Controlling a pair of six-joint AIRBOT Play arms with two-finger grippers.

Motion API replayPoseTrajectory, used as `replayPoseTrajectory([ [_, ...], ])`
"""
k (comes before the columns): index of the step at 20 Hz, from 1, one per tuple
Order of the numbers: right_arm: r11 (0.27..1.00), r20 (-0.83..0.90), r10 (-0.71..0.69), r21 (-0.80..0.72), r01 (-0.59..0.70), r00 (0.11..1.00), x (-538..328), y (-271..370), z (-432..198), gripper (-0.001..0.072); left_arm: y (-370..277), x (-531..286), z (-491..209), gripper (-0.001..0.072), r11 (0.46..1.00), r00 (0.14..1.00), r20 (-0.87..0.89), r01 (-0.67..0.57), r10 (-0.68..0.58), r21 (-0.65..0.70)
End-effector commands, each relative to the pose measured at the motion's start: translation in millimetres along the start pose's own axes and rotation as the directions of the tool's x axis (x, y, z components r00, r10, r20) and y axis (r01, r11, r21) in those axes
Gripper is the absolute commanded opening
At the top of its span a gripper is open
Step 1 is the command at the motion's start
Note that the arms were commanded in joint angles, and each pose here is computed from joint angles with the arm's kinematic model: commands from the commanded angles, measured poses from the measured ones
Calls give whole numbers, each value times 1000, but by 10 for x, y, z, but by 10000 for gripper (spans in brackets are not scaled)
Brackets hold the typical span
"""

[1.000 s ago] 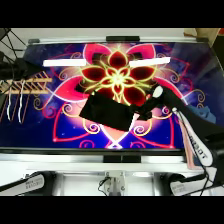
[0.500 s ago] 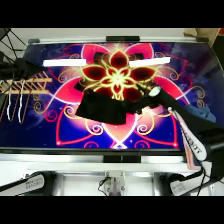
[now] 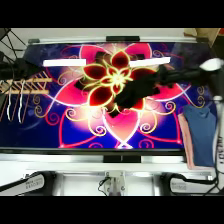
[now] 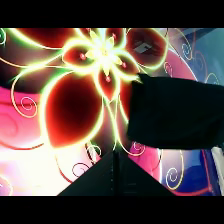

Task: Fold the shirts.

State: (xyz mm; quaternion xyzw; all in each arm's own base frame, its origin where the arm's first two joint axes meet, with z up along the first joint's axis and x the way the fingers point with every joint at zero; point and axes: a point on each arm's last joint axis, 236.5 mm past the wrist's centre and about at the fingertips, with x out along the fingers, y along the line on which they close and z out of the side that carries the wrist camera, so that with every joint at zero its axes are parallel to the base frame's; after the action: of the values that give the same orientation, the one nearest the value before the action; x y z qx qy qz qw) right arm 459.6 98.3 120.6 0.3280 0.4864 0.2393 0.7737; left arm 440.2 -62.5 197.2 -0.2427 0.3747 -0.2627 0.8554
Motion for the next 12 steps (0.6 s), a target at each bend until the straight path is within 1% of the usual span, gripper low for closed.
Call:
replayPoseTrajectory([
  [1,985,115,-165,76,157,979,-793,-503,193,56,-14,13,-13,34,1000,1000,-4,3,-3,1],
  [3,962,140,-255,141,236,957,-1143,-836,185,56,-37,34,-26,34,1000,1000,-10,7,-7,4],
  [7,909,181,-391,230,347,903,-1697,-1279,127,56,-121,90,-64,34,1000,999,-25,22,-22,16],
  [10,848,211,-508,291,442,835,-2132,-1541,47,56,-201,143,-101,35,999,999,-40,36,-35,28],
  [12,791,208,-592,334,512,779,-2381,-1698,-43,56,-238,166,-119,34,999,998,-46,43,-41,33],
])
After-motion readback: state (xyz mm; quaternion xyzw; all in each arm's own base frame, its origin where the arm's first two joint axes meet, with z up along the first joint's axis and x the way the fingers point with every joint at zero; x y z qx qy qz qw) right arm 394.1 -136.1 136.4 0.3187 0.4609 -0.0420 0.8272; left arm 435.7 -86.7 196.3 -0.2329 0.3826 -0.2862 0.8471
